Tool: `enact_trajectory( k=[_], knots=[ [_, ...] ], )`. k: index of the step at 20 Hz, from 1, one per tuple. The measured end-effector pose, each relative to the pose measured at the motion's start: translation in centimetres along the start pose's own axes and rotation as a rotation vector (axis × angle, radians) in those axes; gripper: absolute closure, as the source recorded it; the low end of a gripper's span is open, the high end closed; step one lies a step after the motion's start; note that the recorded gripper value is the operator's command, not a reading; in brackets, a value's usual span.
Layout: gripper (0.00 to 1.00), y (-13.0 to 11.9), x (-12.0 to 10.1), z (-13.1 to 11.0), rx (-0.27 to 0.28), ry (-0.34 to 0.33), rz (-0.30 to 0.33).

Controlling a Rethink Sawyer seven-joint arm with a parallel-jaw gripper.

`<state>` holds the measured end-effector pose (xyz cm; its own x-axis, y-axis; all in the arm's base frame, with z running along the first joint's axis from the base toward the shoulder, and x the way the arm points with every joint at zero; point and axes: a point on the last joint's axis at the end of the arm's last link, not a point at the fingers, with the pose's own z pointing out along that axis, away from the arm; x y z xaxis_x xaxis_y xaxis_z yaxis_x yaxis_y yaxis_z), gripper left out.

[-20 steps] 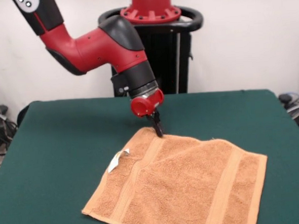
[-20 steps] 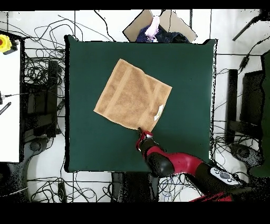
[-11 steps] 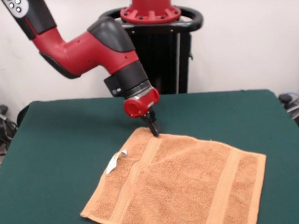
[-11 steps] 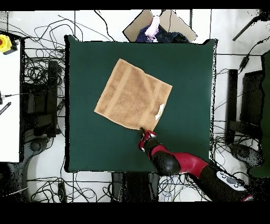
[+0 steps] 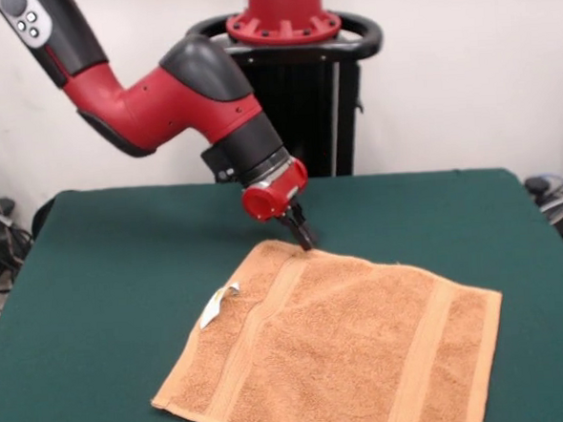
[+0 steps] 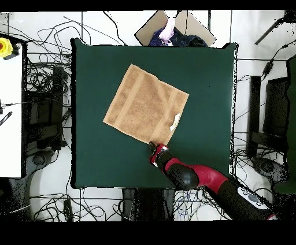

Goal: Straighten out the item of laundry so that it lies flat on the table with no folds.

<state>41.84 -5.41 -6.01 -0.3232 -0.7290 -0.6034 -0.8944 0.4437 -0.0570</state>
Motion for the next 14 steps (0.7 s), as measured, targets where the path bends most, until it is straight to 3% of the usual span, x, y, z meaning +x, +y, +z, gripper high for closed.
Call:
enact_trajectory(
  k=[13,14],
  knots=[
    [1.00,-0.69,-0.84,0.00,0.021,-0.025,-0.031],
    [0.00,-0.74,-0.60,-0.16,0.026,-0.025,-0.032]
  ],
)
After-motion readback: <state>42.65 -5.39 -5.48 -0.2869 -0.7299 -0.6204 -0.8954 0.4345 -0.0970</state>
